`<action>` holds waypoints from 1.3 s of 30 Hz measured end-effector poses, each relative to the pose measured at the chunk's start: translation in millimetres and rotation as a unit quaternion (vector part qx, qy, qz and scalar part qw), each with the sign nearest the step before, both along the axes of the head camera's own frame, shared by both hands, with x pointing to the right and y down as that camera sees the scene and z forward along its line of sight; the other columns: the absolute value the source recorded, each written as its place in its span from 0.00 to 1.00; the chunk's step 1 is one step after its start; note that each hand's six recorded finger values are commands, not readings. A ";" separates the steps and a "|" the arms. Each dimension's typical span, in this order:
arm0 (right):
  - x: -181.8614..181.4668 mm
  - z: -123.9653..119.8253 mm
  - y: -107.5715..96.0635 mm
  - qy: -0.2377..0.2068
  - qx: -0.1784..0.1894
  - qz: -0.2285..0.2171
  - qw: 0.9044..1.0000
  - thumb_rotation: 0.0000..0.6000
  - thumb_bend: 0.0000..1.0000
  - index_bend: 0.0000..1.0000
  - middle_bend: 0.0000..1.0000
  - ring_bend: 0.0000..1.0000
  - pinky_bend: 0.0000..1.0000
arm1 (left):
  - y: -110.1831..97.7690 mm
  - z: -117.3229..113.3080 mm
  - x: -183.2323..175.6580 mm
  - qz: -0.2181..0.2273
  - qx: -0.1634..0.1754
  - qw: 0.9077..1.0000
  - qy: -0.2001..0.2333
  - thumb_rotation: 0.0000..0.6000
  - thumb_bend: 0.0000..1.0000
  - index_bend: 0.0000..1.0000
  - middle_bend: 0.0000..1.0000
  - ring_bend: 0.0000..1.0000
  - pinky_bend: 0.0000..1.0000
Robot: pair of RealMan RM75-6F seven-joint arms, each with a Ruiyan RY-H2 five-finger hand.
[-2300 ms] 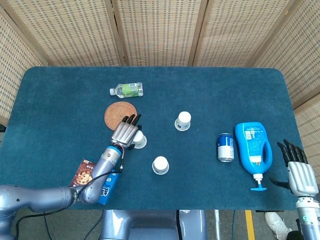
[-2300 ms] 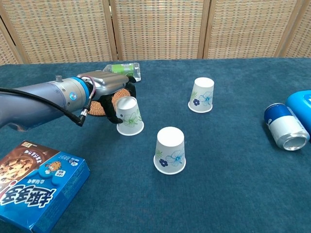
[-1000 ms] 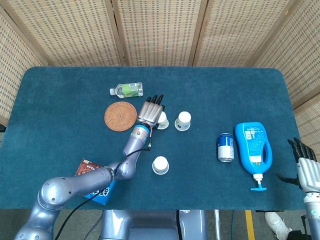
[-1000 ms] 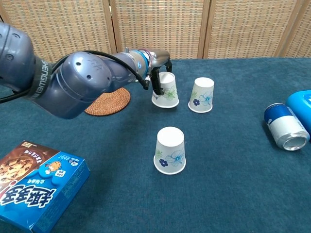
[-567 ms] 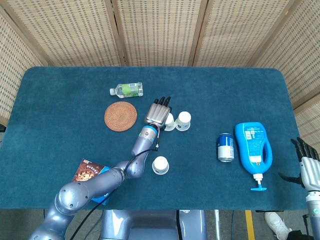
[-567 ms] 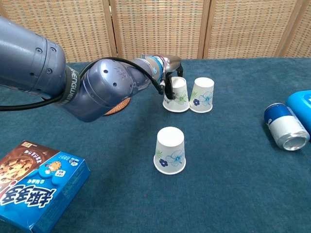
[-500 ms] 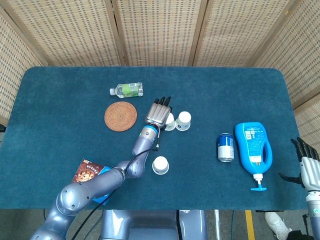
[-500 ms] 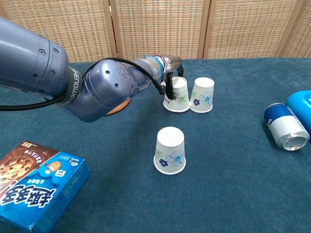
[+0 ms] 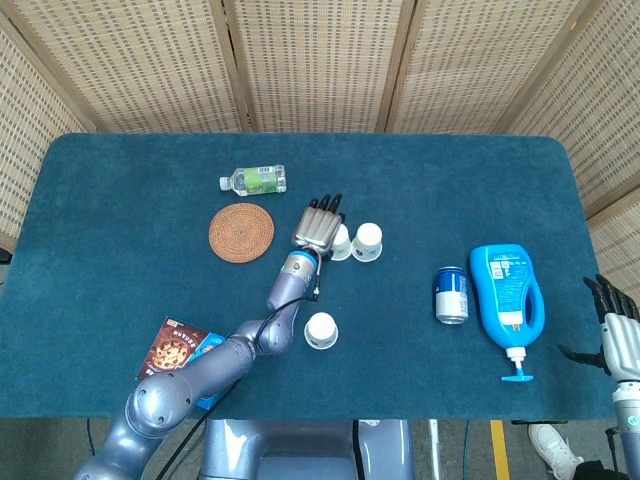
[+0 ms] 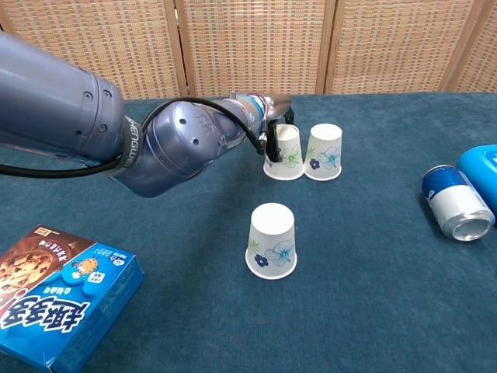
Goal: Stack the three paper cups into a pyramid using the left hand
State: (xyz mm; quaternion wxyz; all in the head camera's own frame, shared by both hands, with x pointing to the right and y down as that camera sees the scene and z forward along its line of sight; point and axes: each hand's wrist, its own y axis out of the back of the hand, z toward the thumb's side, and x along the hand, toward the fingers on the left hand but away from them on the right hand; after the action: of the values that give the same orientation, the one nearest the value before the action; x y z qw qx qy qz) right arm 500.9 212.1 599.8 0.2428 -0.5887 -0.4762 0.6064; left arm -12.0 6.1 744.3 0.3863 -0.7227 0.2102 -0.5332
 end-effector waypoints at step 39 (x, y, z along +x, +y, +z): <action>-18.6 -10.4 3.0 0.021 0.018 -0.029 0.999 1.00 0.15 0.05 0.00 0.00 0.11 | 32.5 -133.6 -134.3 0.093 0.029 0.992 0.083 1.00 0.27 0.18 0.00 0.00 0.04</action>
State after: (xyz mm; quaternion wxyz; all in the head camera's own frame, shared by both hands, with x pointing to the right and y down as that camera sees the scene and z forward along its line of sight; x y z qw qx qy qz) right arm 482.3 215.1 589.4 0.2809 -0.5847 -0.4647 0.6027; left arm -146.3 38.6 610.7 0.4363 -0.7693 0.1894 -0.4266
